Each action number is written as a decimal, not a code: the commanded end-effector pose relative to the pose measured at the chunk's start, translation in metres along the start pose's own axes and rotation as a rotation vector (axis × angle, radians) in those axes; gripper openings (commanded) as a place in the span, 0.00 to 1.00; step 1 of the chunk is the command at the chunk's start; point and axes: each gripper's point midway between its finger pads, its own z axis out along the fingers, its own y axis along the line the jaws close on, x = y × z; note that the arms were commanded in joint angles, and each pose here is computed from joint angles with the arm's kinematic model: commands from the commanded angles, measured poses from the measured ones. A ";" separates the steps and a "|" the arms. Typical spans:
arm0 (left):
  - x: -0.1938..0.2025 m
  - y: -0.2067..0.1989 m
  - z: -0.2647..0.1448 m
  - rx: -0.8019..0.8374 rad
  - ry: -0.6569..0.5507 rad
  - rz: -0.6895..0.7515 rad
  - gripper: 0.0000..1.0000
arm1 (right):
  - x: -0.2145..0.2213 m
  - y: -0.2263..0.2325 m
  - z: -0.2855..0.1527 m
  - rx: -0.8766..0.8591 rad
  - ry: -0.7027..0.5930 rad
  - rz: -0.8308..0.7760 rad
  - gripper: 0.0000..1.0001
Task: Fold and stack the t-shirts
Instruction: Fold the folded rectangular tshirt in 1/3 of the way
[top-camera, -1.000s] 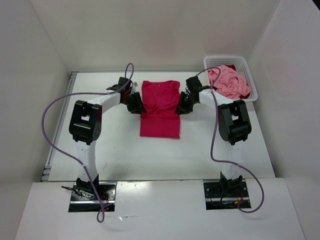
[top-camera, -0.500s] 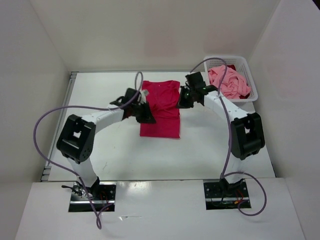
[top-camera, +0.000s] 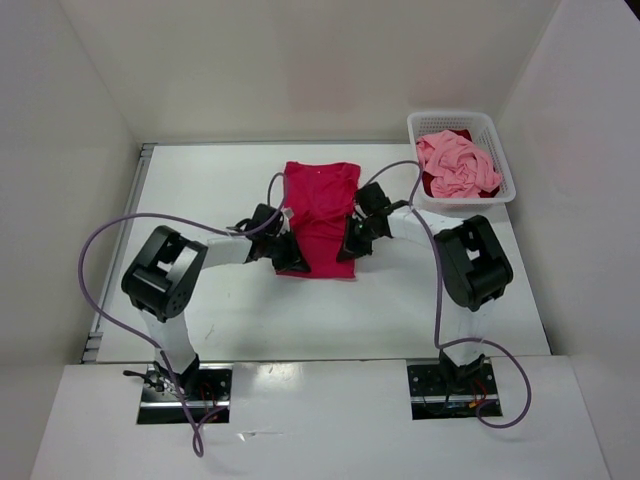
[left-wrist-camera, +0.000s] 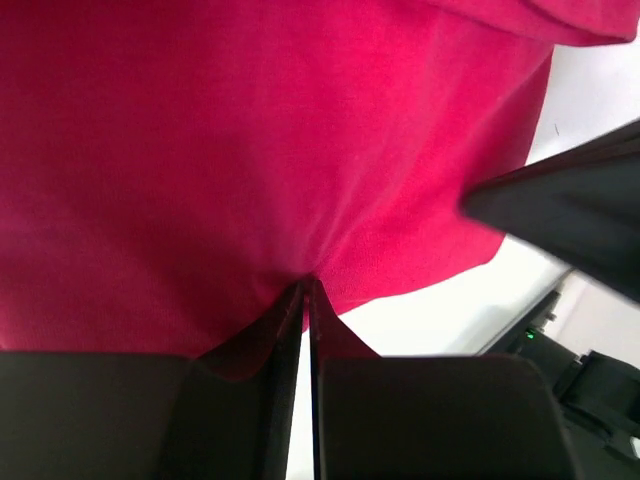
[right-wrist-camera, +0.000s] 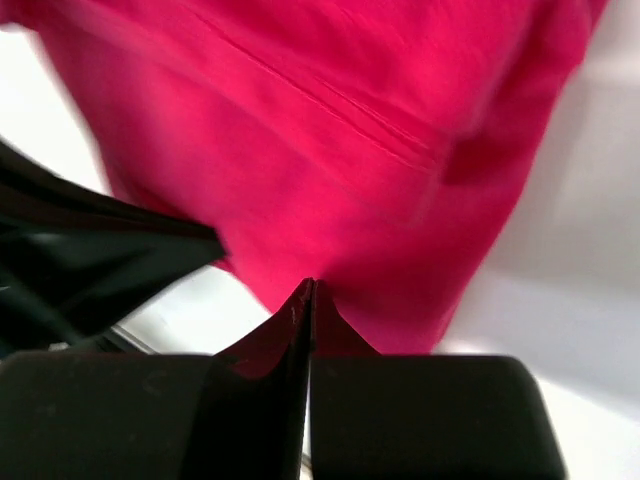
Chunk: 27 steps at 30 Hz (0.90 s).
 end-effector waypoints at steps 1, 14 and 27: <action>0.029 0.020 -0.002 -0.034 0.050 -0.069 0.12 | 0.015 0.000 0.012 -0.017 0.019 0.018 0.00; 0.033 -0.044 -0.052 0.050 -0.007 0.042 0.16 | 0.034 0.006 -0.026 0.079 -0.001 -0.020 0.11; 0.033 0.009 -0.042 -0.058 -0.052 -0.013 0.16 | 0.002 0.077 0.000 -0.085 -0.036 -0.127 0.08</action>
